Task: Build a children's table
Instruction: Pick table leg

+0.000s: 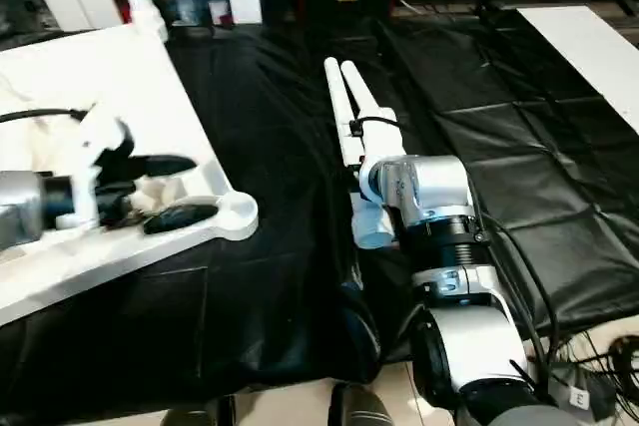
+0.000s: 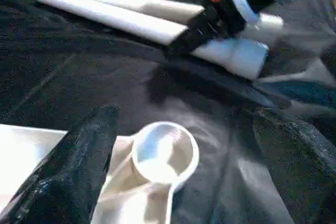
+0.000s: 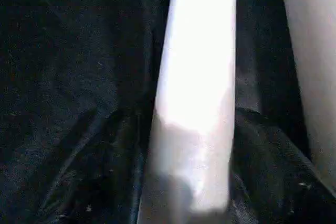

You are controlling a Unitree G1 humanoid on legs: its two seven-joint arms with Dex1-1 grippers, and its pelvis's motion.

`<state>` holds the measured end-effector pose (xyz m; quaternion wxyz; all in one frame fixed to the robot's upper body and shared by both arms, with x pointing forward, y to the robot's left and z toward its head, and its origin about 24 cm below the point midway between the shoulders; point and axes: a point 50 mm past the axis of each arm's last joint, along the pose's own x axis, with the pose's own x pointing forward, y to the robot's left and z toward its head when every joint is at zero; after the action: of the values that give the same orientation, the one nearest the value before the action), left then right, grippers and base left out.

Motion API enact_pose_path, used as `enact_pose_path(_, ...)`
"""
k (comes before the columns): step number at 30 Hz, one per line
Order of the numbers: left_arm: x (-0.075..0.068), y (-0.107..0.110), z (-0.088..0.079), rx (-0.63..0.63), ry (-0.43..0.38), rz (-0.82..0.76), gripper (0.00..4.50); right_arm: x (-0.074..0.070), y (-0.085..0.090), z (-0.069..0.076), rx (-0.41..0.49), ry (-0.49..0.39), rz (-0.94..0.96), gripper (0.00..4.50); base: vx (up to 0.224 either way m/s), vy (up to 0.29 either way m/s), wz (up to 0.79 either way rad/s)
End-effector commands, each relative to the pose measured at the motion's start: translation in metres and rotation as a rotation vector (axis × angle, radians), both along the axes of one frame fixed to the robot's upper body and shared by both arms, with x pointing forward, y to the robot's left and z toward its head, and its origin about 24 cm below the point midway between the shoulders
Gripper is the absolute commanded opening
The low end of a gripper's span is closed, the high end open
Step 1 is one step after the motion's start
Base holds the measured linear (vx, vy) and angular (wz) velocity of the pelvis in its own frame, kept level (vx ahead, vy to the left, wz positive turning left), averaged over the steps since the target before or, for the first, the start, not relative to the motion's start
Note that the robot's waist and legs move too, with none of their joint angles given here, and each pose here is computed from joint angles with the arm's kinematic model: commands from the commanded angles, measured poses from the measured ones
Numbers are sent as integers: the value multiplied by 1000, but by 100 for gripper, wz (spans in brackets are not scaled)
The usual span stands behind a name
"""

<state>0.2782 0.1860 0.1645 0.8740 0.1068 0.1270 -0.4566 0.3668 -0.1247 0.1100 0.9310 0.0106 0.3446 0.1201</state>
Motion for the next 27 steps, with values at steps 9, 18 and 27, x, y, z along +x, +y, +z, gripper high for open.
enact_pose_path(9,33,-1,4,-98,-172,454,450,2,0,2,62,-38,-27,188,0,0,0)
enact_pose_path(18,44,-36,16,-389,23,351,450,0,-6,27,371,-351,25,179,0,0,0)
enact_pose_path(27,34,-76,35,-622,192,88,450,-44,-4,61,605,-508,458,178,0,0,0)
